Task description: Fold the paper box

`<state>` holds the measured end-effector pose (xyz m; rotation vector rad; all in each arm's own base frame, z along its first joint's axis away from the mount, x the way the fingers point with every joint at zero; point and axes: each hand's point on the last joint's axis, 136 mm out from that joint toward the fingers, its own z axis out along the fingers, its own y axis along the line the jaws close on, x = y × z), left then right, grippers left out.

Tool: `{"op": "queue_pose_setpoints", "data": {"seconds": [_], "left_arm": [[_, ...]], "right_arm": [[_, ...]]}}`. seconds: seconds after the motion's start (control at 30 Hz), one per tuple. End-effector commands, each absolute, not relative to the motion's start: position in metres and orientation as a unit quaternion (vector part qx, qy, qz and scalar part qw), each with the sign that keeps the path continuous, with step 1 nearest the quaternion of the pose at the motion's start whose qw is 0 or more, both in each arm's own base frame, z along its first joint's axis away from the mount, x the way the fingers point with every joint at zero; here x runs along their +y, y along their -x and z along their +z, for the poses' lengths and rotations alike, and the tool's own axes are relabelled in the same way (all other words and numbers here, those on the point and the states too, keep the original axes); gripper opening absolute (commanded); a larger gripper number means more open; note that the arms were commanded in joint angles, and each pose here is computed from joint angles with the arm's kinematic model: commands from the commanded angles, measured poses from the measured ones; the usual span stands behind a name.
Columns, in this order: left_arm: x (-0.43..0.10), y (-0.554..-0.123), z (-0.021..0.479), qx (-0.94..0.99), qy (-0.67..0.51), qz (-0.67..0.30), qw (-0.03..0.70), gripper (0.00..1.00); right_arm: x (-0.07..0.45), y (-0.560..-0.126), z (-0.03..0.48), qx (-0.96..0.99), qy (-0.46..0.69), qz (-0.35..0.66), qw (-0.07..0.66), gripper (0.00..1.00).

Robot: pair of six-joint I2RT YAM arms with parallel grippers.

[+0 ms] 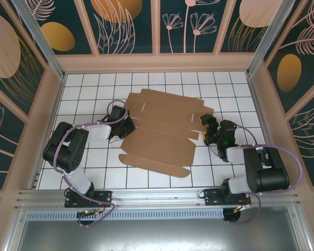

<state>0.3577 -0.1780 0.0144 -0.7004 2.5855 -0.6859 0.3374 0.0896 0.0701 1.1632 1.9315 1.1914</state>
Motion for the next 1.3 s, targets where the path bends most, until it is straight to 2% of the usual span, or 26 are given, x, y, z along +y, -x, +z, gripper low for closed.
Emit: {"op": "queue_pose_setpoints", "data": {"seconds": [0.0, 0.1, 0.2, 0.23, 0.3, 0.33, 0.43, 0.53, 0.67, 0.8, 1.07, 1.27], "left_arm": [[-0.155, -0.34, -0.014, 0.933, 0.271, -0.18, 0.153, 0.0], [-0.154, -0.339, -0.017, 0.934, 0.272, -0.177, 0.15, 0.0], [-0.154, -0.337, -0.021, 0.935, 0.274, -0.176, 0.143, 0.0], [-0.155, -0.337, -0.022, 0.935, 0.275, -0.176, 0.141, 0.0], [-0.154, -0.337, -0.023, 0.934, 0.276, -0.176, 0.141, 0.0], [-0.154, -0.337, -0.021, 0.934, 0.277, -0.175, 0.144, 0.0], [-0.155, -0.34, -0.016, 0.932, 0.277, -0.18, 0.15, 0.0], [-0.156, -0.34, -0.014, 0.93, 0.279, -0.187, 0.152, 0.0], [-0.16, -0.341, -0.015, 0.929, 0.276, -0.195, 0.148, 0.0], [-0.158, -0.34, -0.016, 0.929, 0.279, -0.191, 0.151, 0.0], [-0.16, -0.34, -0.013, 0.927, 0.275, -0.201, 0.154, 0.0], [-0.161, -0.342, -0.009, 0.926, 0.271, -0.207, 0.164, 0.0]], "right_arm": [[0.067, -0.349, 0.09, 0.674, -0.454, 0.453, 0.366, 0.91], [0.066, -0.355, 0.112, 0.652, -0.42, 0.476, 0.414, 0.87], [0.065, -0.359, 0.116, 0.636, -0.413, 0.497, 0.423, 0.84], [0.069, -0.36, 0.114, 0.632, -0.414, 0.513, 0.408, 0.82], [0.083, -0.36, 0.098, 0.646, -0.422, 0.53, 0.351, 0.7], [0.089, -0.356, 0.085, 0.659, -0.434, 0.526, 0.317, 0.69], [0.098, -0.336, 0.063, 0.694, -0.453, 0.485, 0.279, 0.7], [0.097, -0.318, 0.056, 0.743, -0.446, 0.416, 0.275, 0.73], [0.088, -0.306, 0.058, 0.744, -0.458, 0.397, 0.281, 0.75], [0.078, -0.314, 0.053, 0.732, -0.488, 0.394, 0.266, 0.75], [0.101, -0.331, 0.048, 0.733, -0.497, 0.404, 0.23, 0.76], [0.09, -0.351, 0.042, 0.72, -0.523, 0.383, 0.25, 0.76]]}}
